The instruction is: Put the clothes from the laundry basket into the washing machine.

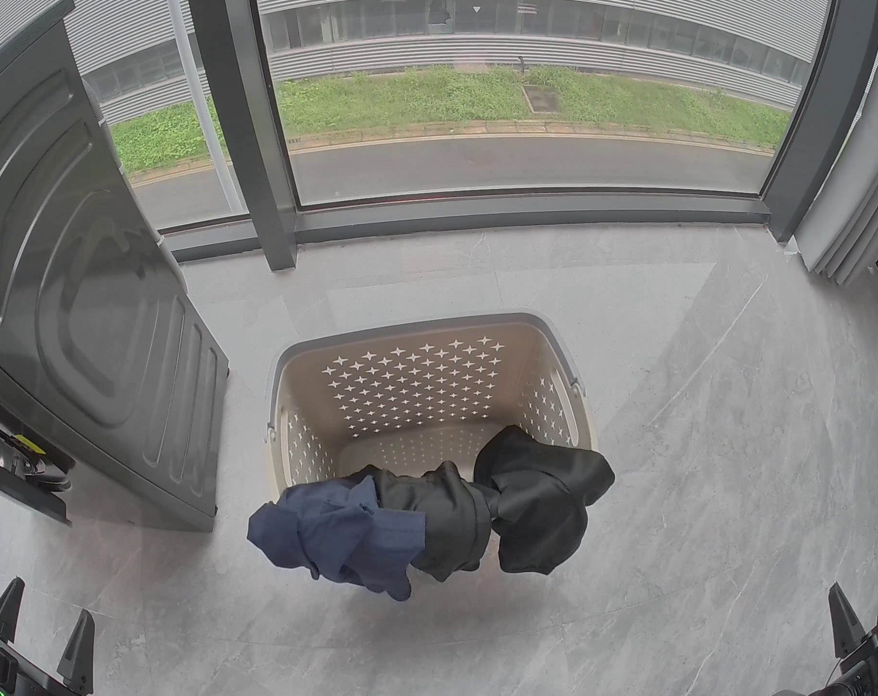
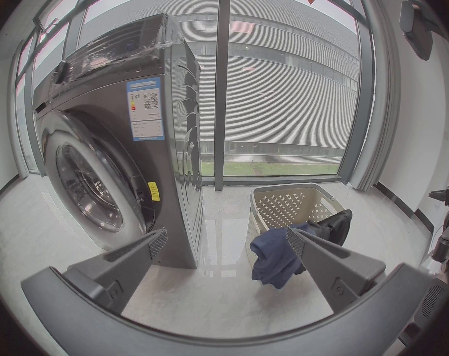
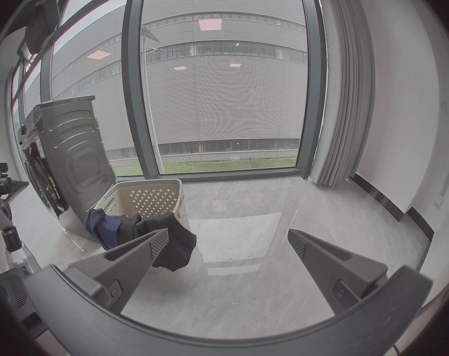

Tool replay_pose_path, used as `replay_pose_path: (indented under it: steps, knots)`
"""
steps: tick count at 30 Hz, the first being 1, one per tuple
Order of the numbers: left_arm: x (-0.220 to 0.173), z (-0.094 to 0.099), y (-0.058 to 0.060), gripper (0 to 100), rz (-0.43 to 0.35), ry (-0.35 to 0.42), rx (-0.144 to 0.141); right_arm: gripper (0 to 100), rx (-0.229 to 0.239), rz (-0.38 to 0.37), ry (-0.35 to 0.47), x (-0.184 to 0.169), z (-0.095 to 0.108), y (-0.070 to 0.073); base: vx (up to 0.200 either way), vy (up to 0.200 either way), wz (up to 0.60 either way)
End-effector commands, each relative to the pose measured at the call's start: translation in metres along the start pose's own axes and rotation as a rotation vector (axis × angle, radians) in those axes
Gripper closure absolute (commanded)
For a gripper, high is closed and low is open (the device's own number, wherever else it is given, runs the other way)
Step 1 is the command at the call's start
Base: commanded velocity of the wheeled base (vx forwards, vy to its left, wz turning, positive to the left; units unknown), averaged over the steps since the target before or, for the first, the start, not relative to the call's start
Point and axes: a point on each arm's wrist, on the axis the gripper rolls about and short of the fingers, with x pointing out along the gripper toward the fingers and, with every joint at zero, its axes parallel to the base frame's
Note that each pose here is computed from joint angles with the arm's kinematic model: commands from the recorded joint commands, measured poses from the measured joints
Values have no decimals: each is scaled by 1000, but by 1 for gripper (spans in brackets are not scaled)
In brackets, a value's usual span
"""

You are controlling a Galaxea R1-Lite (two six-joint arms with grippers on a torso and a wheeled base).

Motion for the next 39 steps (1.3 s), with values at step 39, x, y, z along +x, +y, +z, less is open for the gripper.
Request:
replay_pose_path:
  steps: [39]
  knots:
    - [0,-5,0,0,2,5,-4,0,0,-1,1,0,-5,0,-5,149,0]
